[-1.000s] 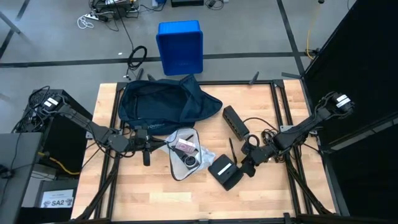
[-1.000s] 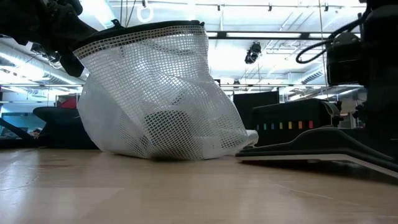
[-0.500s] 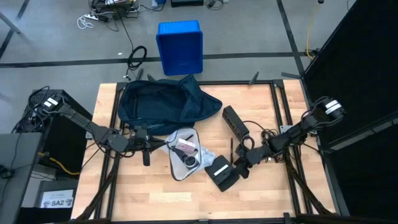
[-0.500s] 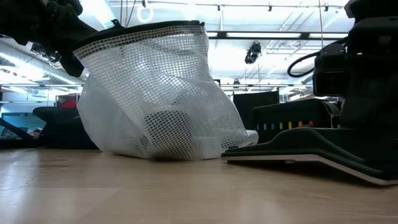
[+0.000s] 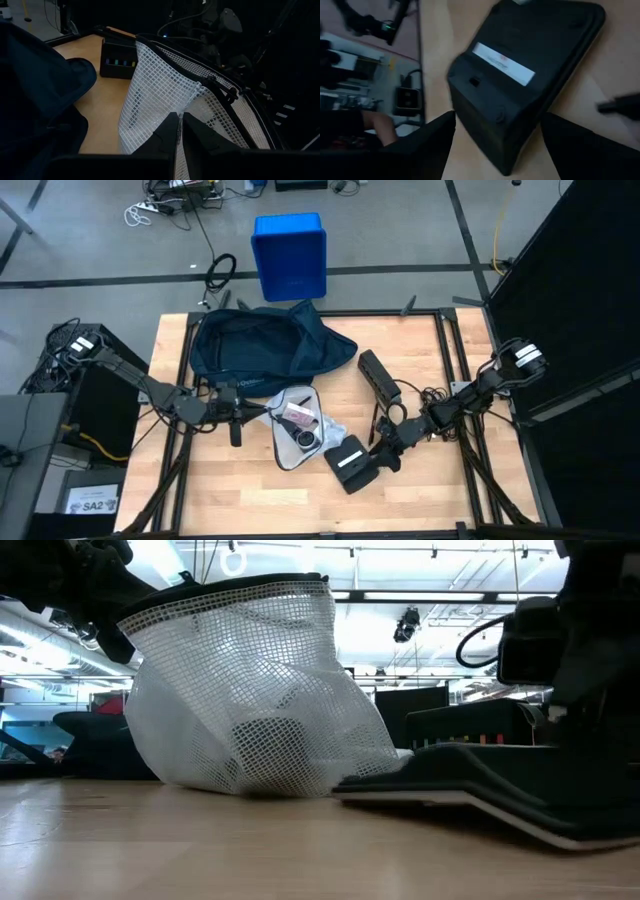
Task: Unpack backpack
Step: Put the black pen into the white mesh envelope
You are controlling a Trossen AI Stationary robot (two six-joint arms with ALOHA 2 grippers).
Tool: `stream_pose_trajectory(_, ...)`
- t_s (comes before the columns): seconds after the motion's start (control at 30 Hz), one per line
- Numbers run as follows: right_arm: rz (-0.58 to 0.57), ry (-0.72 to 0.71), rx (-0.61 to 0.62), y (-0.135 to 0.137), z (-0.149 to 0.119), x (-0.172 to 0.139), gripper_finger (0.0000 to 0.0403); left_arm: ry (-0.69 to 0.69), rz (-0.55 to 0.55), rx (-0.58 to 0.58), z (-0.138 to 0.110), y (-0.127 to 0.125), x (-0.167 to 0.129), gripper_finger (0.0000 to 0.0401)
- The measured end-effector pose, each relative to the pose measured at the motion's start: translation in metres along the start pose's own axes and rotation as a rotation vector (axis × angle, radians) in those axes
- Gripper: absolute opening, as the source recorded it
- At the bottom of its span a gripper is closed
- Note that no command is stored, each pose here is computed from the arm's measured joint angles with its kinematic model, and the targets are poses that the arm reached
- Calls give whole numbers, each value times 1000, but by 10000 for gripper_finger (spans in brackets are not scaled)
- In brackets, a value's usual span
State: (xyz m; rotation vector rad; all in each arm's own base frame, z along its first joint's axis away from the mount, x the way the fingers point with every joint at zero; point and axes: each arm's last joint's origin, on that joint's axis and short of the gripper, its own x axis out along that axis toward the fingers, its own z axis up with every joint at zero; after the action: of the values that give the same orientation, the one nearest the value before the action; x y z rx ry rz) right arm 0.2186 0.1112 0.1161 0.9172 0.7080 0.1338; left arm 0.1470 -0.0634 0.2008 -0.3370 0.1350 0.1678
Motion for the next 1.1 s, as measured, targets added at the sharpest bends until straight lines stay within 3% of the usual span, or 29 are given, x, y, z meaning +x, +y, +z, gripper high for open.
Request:
stream_pose_trajectory(0.6,134,-5,-125,34,14,8,216,0,0,0,0,0,0,0)
stream_pose_trajectory(0.83,-120,63,-205,47,33,17,176,0,0,0,0,0,0,0)
stream_pose_trajectory(1.03,-369,132,-340,81,61,10,147,0,0,0,0,0,0,0)
stream_pose_trajectory(1.1,-445,125,-331,88,70,5,138,0,1,0,0,0,0,0)
